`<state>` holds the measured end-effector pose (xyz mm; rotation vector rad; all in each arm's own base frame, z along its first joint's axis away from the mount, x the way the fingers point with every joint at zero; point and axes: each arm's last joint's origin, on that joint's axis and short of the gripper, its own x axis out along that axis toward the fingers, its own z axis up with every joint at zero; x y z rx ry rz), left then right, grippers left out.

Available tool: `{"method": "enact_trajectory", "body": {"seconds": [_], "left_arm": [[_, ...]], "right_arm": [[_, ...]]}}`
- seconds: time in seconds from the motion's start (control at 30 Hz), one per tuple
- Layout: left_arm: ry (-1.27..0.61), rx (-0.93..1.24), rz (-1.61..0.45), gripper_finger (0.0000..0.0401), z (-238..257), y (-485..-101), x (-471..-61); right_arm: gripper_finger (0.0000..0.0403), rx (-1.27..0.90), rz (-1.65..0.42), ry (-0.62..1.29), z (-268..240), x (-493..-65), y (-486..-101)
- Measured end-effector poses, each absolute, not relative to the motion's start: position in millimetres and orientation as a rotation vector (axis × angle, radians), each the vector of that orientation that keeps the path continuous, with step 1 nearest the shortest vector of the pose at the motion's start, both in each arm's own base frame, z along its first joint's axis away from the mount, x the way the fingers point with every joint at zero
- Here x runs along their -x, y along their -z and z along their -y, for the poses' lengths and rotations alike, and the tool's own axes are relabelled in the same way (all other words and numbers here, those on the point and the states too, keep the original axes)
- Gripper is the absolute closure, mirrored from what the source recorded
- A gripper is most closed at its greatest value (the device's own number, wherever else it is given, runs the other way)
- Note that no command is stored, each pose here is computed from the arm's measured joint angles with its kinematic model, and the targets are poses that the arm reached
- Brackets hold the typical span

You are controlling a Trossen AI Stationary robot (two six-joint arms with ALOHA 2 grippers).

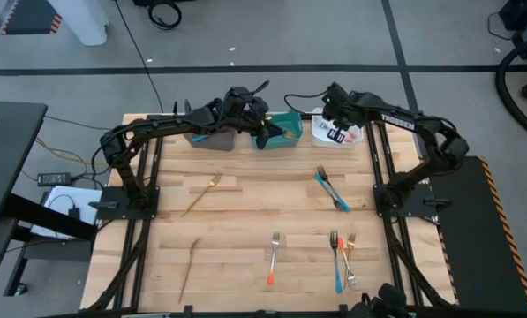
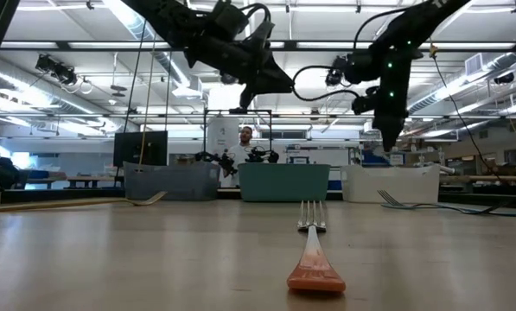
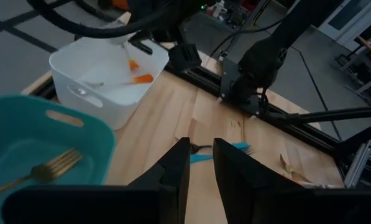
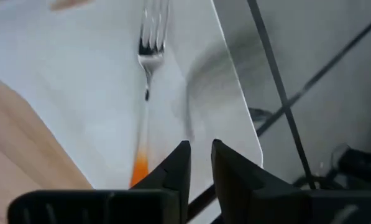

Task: Sort silverware by color (type)
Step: Put the orange fork into the white bin, then put the blue fork into the black bin

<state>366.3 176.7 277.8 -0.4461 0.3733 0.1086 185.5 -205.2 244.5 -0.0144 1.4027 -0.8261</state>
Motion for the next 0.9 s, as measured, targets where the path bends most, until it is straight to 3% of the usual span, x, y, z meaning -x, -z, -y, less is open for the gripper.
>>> {"method": "enact_trajectory", "body": {"seconds": [0.3,0.5,0.6,0.9], "left_arm": [[-0.124,0.440,-0.448,0.0322,-180.3,-270.9,-360.5],[-0.147,0.479,-0.503,0.0322,-182.2,-268.8,-353.5],[-0.133,0.464,-0.504,0.0322,-178.2,-269.6,-355.2],[-0.109,0.451,-0.504,0.0322,-170.3,-270.0,-359.4]], "right_arm": [[0.0315,-0.070,-1.302,0.911,185.4,-183.6,-261.8],[0.0316,-0.610,-1.151,0.786,143.7,-172.6,-279.1],[0.0315,-0.770,-1.137,0.696,126.2,-175.1,-280.2],[0.0314,-0.825,-1.261,0.605,84.6,-189.6,-239.6]]}}
